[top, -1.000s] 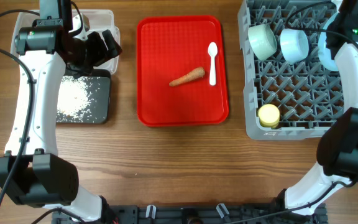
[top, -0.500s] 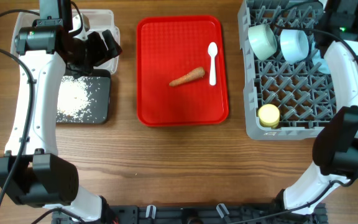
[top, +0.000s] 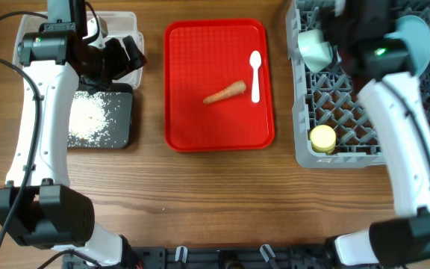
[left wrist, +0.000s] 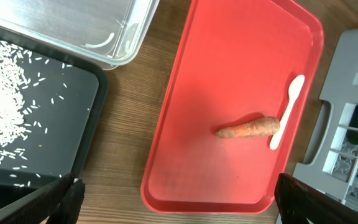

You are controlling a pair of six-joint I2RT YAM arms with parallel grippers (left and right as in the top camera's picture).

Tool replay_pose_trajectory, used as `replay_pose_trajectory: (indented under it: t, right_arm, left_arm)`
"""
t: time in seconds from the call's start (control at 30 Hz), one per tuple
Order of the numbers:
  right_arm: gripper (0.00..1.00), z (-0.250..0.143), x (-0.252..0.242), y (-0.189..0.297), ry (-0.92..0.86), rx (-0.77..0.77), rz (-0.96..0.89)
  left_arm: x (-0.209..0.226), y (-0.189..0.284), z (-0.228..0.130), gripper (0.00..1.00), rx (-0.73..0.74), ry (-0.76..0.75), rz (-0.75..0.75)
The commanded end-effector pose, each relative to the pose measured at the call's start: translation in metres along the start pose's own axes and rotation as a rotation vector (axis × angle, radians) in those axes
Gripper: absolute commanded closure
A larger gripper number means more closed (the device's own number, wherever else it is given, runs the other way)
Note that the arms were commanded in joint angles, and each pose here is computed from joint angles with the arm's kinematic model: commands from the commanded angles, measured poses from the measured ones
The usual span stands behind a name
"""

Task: Sort waste into correct bins and load items into the dishwasher rack
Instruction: 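Release the plate and move the right gripper back toward the tray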

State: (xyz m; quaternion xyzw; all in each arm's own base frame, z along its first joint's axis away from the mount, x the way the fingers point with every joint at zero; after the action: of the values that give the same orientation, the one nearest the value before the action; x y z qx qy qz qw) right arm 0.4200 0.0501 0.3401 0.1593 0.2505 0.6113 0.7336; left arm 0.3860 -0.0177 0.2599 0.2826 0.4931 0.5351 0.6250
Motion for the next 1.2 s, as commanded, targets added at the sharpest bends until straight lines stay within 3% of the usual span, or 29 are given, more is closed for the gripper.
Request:
replay_pose_trajectory:
  t: [0.0, 0.17, 0.47, 0.93, 1.07, 1.17]
  right_arm:
    - [0.0, -0.018, 0.087, 0.026, -0.169, 0.137, 0.491]
    - [0.0, -0.033, 0.127, 0.041, -0.342, 0.29, 0.645]
    - [0.0, -0.057, 0.116, 0.033, -0.629, 0.457, 0.422]
    - [0.0, -0.062, 0.082, 0.043, -0.569, 0.465, 0.336]
    - [0.0, -0.047, 0.039, 0.06, -0.602, 0.388, 0.311]
    - [0.0, -0.04, -0.009, 0.076, -0.676, 0.323, 0.25]
  left_arm:
    - [-0.001, 0.004, 0.002, 0.0, -0.015, -0.002, -0.003]
    - [-0.001, 0.004, 0.002, 0.0, -0.015, -0.002, -0.003]
    - [-0.001, 0.004, 0.002, 0.0, -0.015, -0.002, -0.003]
    - [-0.006, 0.004, 0.002, 0.0, -0.013, -0.02, -0.045]
    - [-0.04, 0.002, 0.0, 0.0, -0.02, -0.261, -0.212]
    - [-0.08, -0.009, -0.007, 0.0, -0.035, -0.453, -0.184]
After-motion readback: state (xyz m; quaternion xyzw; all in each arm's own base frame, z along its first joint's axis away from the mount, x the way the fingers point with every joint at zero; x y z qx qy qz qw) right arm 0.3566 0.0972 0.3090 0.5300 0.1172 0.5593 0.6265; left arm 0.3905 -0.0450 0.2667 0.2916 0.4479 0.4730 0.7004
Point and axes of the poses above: each gripper's point midway between its finger pads, its own y axis back along the fingers, its own x axis along the line the jaws close on, z = x × y, the point moved 6 cm from there along y, back along the fingers, and after that the axes turned 14 degrees about -y, right-handed, at the moved point
